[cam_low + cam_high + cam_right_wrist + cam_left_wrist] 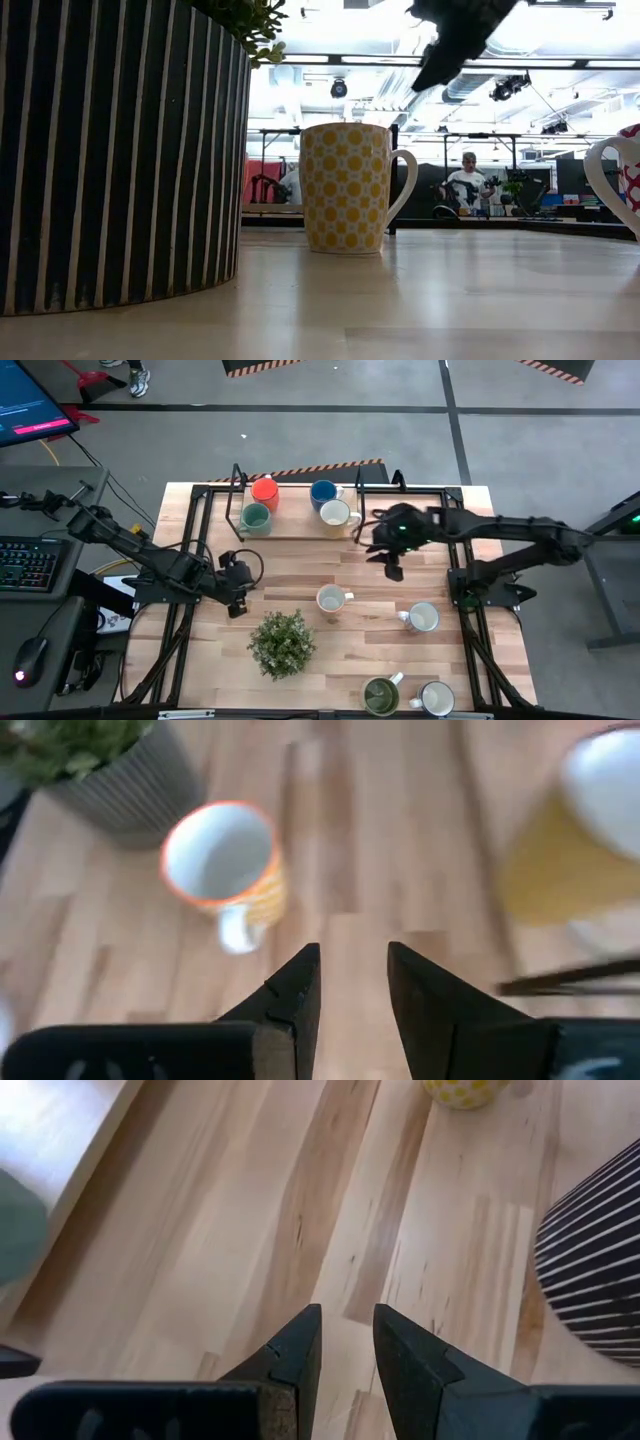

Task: Place coffee mugs
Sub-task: Put the yellow patterned mug on the shelf

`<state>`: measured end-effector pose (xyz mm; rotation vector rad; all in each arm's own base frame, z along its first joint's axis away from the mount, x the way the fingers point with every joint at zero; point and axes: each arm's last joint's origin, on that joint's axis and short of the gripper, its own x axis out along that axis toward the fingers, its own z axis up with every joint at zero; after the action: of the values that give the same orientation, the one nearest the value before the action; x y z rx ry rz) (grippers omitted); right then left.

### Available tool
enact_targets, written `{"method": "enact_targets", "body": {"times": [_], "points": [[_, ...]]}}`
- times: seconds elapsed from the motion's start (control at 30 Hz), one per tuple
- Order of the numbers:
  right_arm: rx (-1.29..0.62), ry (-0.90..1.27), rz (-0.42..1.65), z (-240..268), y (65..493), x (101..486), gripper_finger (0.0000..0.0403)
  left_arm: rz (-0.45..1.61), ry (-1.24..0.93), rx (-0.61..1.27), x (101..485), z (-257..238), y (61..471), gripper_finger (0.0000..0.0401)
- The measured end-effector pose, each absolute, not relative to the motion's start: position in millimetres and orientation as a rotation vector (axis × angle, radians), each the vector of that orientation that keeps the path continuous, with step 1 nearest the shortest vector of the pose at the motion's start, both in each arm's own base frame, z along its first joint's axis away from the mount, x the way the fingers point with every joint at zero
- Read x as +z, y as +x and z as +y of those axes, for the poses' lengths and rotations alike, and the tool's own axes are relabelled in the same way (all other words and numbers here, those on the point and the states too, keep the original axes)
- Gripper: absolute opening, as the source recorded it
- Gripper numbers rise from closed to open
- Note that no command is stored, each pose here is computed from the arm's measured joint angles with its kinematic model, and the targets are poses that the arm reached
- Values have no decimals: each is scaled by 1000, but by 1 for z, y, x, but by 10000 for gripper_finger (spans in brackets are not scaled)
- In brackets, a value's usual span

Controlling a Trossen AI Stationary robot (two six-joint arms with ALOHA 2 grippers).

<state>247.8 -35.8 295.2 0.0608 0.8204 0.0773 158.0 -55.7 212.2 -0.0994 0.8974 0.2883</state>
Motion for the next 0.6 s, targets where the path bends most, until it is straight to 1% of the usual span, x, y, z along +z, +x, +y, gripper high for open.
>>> {"method": "enact_targets", "body": {"times": [0.07,0.2,0.33,0.47,0.6], "points": [[145,84,879,-34,259,291,99,895,-100,288,212,-56,158,81],[198,115,1008,-29,276,274,99,892,-82,294,212,-55,158,81],[233,122,1060,-22,287,259,105,894,-59,288,212,-55,158,81],[259,105,1054,-13,296,252,126,893,-57,289,212,-55,158,81],[245,101,1065,-7,301,247,158,893,-57,289,212,-55,158,81]]}}
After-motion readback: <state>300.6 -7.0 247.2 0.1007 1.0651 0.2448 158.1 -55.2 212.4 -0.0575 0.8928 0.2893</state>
